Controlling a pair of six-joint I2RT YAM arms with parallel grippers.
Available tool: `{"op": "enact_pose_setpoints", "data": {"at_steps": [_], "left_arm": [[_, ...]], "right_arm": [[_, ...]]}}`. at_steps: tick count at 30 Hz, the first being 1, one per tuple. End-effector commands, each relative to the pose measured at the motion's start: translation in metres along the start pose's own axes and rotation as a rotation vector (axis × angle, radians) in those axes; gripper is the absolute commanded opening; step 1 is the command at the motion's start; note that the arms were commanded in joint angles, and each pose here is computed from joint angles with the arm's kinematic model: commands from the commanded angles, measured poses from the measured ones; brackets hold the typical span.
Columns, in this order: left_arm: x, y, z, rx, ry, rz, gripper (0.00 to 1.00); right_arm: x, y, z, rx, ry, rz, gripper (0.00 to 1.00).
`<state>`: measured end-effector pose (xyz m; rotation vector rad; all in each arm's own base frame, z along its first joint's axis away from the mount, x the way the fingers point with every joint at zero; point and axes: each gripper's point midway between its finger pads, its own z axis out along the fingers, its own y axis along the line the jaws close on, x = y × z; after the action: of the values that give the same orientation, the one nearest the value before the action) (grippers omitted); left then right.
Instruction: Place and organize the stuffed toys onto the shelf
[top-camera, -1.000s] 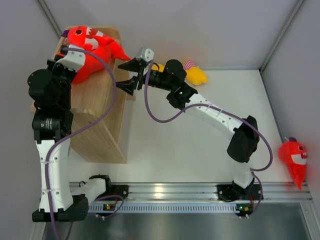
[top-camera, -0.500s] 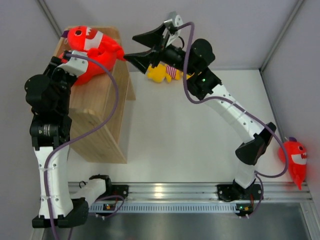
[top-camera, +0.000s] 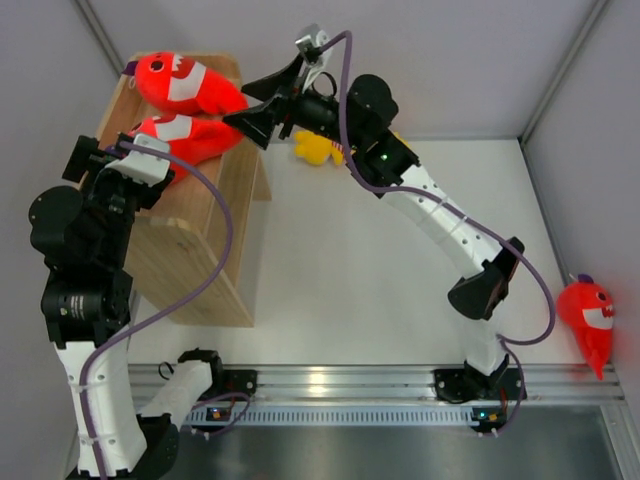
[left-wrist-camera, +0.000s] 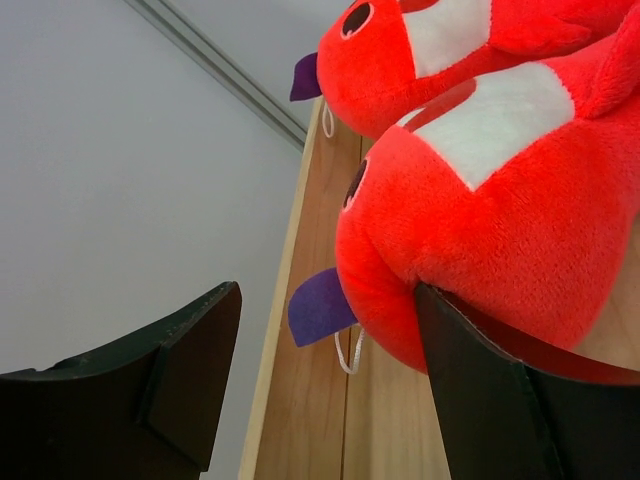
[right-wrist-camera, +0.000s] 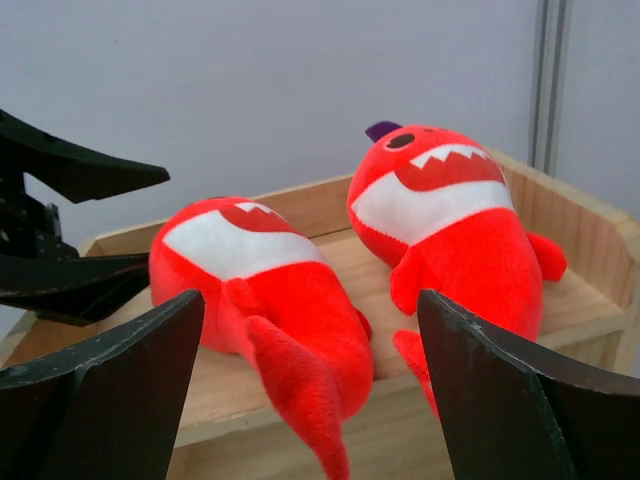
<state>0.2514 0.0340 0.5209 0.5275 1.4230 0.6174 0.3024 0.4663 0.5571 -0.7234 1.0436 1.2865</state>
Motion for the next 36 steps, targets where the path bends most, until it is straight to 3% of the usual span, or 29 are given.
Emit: {"op": "enact_pose_setpoints", "data": {"at_steps": [1,9,20,30,36], "left_arm": [[0.031,-0.041,-0.005,0.157,0.117,-0.047,0.77],[0.032,-0.040,-0.009,0.144,0.121,-0.067,0.78],[0.037,-0.038,-0.009,0.126,0.143,-0.071,0.77],[0.029,-0.029,-0.017,0.087,0.130,-0.128,0.78],[0.033,-0.034,-0.031,0.113,0.147,-0.124,0.85]], "right_arm": [[-0.005,0.001,0.002,0.035,0.015,0.033,0.88],[0.039,0.007,-0.004,-0.001,0.142,0.134,0.86],[0.044,0.021,-0.015,0.025,0.159,0.095,0.83],[0.028,0.031,0.013,0.000,0.043,0.125,0.78],[0.035,0.022,0.029,0.020,0.008,0.167,0.78]]}}
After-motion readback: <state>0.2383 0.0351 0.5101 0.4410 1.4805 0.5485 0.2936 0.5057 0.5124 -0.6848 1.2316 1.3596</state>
